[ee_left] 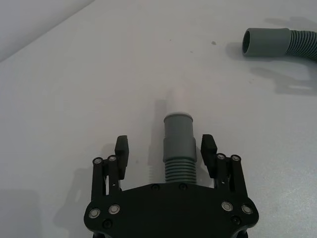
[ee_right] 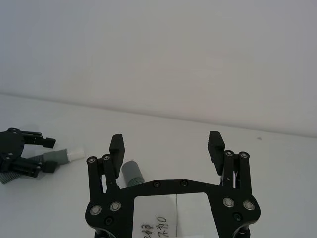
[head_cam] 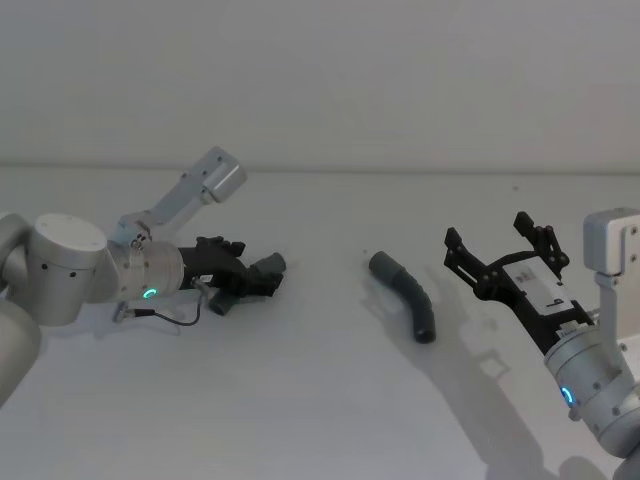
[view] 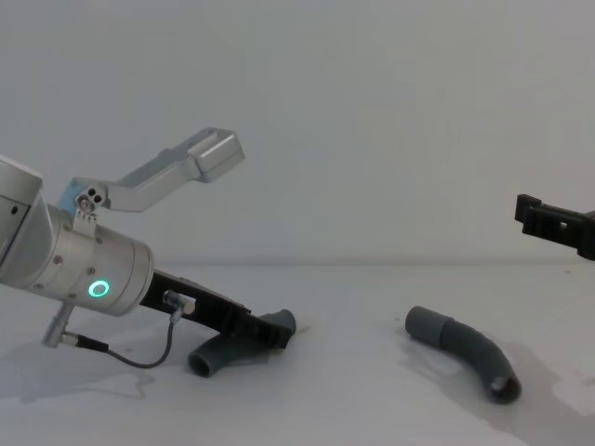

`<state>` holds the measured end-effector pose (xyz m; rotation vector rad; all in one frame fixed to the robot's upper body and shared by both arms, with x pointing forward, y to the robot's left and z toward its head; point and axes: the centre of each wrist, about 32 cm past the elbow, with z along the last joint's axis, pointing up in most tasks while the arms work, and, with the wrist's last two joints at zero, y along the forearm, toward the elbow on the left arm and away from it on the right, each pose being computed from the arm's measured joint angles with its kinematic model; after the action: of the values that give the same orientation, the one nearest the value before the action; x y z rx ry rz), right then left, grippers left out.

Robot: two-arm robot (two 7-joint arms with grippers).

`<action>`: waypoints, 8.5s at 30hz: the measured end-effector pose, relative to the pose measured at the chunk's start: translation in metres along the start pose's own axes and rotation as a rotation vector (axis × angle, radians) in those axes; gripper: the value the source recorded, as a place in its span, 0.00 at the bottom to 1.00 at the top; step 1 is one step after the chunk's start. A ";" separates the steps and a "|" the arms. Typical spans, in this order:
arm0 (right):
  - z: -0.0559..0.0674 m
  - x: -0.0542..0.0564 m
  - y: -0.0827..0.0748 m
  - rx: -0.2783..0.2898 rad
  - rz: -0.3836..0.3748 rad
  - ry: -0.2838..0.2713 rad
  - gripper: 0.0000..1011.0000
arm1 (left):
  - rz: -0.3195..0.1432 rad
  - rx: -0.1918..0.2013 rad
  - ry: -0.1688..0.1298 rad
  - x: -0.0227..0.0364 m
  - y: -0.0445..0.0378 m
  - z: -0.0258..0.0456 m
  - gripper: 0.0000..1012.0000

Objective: Use both hands to pick up one end of the pipe from the table, align the ends, and insert them.

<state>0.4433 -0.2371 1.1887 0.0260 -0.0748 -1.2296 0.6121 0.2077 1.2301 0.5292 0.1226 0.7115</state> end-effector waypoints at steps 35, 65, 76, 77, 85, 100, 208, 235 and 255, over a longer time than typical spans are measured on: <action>0.000 0.000 0.000 0.000 0.000 0.000 0.99 | 0.003 0.006 0.005 0.0000 -0.0012 -0.0003 0.35; 0.000 0.000 0.000 0.000 0.000 0.000 0.99 | 0.003 0.006 0.005 0.0000 -0.0012 -0.0003 0.35; 0.000 0.000 0.000 0.000 0.000 0.000 0.99 | 0.003 0.006 0.005 0.0000 -0.0012 -0.0003 0.35; 0.000 0.000 0.000 0.000 0.000 0.000 0.99 | 0.003 0.006 0.005 0.0000 -0.0012 -0.0003 0.35; 0.000 0.000 0.000 0.000 0.000 0.000 0.99 | 0.003 0.007 0.005 0.0000 -0.0012 -0.0003 0.35; 0.000 0.000 0.000 0.000 0.000 0.000 0.99 | 0.003 0.006 0.005 0.0000 -0.0012 -0.0003 0.35; 0.014 0.018 0.087 -0.565 0.274 0.013 0.99 | 0.003 0.006 0.005 0.0000 -0.0012 -0.0003 0.35; 0.010 0.018 0.094 -0.590 0.266 0.068 0.68 | 0.003 0.006 0.005 0.0000 -0.0012 -0.0003 0.35; 0.009 0.018 0.095 -0.593 0.264 0.074 0.27 | 0.003 0.006 0.005 0.0000 -0.0012 -0.0003 0.35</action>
<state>0.5378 -0.2226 1.2045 -0.4411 0.3425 -0.9468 0.6127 0.2071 1.2292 0.5337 0.1290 0.7158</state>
